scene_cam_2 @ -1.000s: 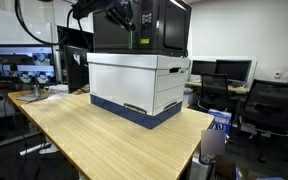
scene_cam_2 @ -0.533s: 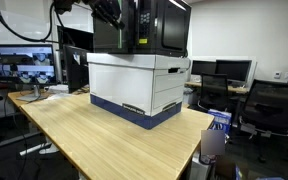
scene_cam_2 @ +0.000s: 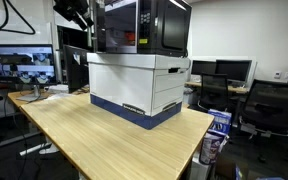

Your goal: Open the door of the microwave, then remove the bowl from the microwave

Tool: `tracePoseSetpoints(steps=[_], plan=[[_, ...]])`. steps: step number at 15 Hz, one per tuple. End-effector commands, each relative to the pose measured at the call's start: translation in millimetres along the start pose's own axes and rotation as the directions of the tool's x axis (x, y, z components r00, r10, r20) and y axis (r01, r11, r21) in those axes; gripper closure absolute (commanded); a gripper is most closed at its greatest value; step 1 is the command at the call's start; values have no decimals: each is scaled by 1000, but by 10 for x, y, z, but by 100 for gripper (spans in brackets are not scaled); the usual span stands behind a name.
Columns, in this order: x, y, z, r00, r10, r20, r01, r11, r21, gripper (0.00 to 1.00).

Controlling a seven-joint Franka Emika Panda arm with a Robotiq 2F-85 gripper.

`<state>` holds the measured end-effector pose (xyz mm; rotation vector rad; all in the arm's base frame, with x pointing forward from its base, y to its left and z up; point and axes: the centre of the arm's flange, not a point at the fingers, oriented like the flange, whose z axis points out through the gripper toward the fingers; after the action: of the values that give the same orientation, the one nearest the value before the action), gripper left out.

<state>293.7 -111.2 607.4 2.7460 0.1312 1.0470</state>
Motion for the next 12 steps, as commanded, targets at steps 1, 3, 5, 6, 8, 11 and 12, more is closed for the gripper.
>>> tracePoseSetpoints(steps=[1, 3, 5, 6, 8, 11, 12], plan=[[-71, -416, -197, 989, -102, 109, 98, 994, 41, 29], [-69, -521, -274, 974, -140, 179, 128, 989, 78, 16], [-57, -579, -338, 958, -163, 238, 143, 985, 99, 3], [-45, -572, -371, 951, -163, 265, 140, 985, 104, 2], [-43, -532, -427, 934, -158, 322, 129, 985, 111, 0], [-50, -423, -540, 896, -150, 418, 98, 985, 142, 0], [-43, -360, -571, 893, -133, 430, 78, 987, 143, 0]])
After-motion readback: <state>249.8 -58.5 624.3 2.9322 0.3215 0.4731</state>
